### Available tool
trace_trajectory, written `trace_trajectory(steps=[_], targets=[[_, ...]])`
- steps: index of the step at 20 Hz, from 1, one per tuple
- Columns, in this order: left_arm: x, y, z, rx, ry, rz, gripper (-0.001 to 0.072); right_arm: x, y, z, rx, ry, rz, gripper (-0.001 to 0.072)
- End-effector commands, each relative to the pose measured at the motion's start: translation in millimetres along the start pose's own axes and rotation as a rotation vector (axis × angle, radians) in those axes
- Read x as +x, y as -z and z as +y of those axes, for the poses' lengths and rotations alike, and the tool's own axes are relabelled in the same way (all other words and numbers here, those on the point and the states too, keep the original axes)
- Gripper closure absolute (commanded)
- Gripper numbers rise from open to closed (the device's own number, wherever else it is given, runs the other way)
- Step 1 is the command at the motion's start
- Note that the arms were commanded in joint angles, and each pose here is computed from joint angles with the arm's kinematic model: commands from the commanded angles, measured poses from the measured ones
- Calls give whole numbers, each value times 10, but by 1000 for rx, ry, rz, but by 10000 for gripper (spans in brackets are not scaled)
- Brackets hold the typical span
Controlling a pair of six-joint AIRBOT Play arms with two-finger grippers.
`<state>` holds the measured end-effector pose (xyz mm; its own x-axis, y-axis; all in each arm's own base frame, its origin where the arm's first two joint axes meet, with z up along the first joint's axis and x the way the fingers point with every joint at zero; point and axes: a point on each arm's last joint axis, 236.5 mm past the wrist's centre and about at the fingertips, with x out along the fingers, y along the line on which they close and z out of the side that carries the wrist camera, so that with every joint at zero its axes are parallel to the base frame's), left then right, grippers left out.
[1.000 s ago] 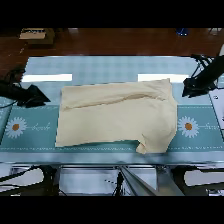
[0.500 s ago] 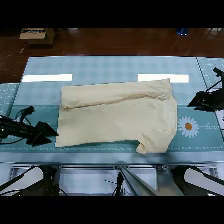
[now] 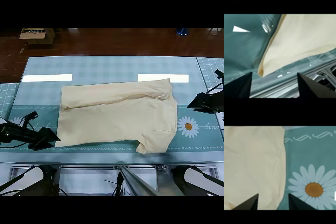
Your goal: Fold the shirts.
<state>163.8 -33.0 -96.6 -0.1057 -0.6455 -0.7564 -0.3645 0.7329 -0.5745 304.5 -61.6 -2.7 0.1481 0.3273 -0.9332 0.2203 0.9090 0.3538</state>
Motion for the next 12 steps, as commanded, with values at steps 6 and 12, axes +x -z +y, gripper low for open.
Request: trace_trajectory(steps=[6,12], targets=[[292,-58,-218,149,-60,35,414,-58,-3,139,14,-47,-19,262],[275,74,-257,170,-36,90,682,39,521,-369,131,22,129,238]])
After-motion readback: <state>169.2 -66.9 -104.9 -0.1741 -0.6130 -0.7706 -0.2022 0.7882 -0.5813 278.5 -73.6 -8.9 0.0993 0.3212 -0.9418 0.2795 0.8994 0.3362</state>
